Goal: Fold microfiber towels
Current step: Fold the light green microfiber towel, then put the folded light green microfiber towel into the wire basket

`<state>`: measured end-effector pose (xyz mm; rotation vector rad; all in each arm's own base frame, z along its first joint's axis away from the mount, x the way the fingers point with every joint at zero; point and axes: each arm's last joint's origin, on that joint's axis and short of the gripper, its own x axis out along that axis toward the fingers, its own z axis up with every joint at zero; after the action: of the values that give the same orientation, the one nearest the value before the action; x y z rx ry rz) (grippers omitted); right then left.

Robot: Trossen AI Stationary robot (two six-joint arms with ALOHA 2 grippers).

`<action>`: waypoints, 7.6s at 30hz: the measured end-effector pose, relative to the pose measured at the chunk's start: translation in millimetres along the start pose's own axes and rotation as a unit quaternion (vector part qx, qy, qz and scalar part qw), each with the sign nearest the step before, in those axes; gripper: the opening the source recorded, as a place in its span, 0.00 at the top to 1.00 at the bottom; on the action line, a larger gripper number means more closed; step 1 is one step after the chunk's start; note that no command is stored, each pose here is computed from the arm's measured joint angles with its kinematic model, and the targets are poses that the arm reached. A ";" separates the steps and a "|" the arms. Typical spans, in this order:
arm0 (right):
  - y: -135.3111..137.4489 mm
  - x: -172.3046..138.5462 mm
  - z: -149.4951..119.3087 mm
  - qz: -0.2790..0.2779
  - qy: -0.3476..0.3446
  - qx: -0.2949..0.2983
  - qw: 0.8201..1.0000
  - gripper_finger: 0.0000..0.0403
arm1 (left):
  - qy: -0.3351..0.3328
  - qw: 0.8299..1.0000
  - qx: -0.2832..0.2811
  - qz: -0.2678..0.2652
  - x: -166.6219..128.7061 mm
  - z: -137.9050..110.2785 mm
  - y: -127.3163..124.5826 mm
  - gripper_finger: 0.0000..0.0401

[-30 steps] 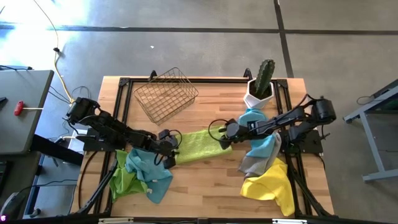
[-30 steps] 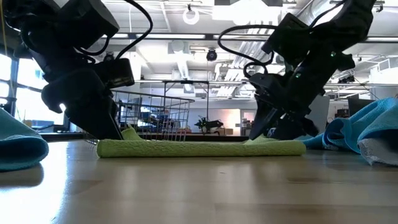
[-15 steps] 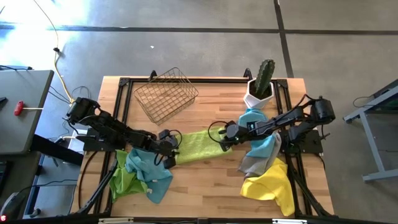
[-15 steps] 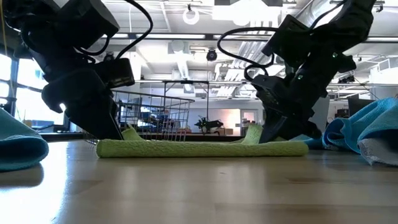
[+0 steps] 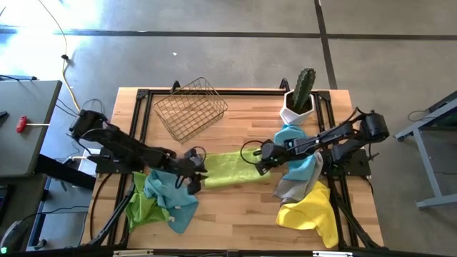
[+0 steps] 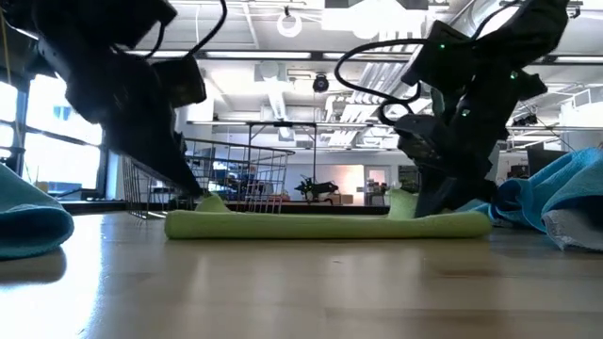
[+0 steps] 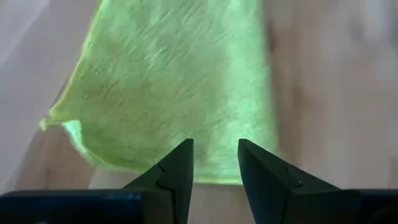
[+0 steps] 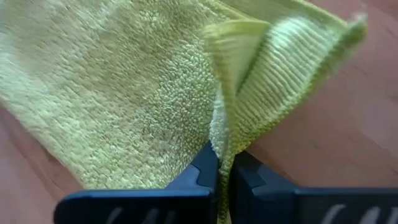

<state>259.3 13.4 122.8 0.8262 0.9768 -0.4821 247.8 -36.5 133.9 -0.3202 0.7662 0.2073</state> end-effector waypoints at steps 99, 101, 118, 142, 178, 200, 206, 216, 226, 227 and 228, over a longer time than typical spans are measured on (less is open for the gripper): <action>159.8 27.0 71.8 0.000 -0.020 -0.047 0.999 0.79 | -0.044 0.980 0.155 0.114 -23.3 -0.9 -6.4 0.71; 160.3 27.0 71.3 0.008 -0.010 -0.048 0.999 0.75 | -0.044 0.980 0.155 0.114 -23.3 -1.0 -6.3 0.71; 148.5 25.5 58.1 -0.037 0.069 -0.247 0.966 0.70 | -0.061 0.974 0.189 0.108 -23.3 3.1 -8.7 0.71; 152.6 30.9 -2.2 -0.096 0.064 -0.546 0.830 0.71 | -0.065 0.990 0.121 0.018 -23.1 6.0 -15.7 0.52; 161.0 64.6 -11.0 -0.056 0.000 -0.585 0.809 0.46 | -0.067 0.995 0.074 0.019 -23.1 5.9 -15.4 0.49; 155.3 67.8 9.5 -0.063 0.001 -0.516 0.854 0.97 | -0.047 0.992 0.070 -0.096 -27.2 1.4 -34.3 0.49; 164.9 57.2 18.7 -0.064 0.028 -0.527 0.847 0.99 | -0.073 0.976 0.194 -0.059 -29.6 -2.3 -39.9 0.49; 184.4 31.8 42.2 -0.071 0.026 -0.497 0.864 1.00 | -0.112 0.940 0.321 -0.022 -31.3 1.2 -42.7 0.49; 203.2 4.8 70.6 -0.058 -0.008 -0.465 0.883 1.00 | -0.145 0.921 0.349 0.093 -32.5 7.6 -37.6 0.49; 205.0 2.7 72.6 -0.055 -0.012 -0.464 0.884 1.00 | -0.148 0.922 0.346 0.094 -32.4 8.7 -37.2 0.49; 206.4 0.7 74.4 -0.053 -0.016 -0.463 0.885 1.00 | -0.153 0.922 0.343 0.095 -32.4 10.2 -36.8 0.49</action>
<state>441.5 80.2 225.3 -0.1029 1.0706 -0.0740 242.6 -69.3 171.3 0.4474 0.5158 0.1534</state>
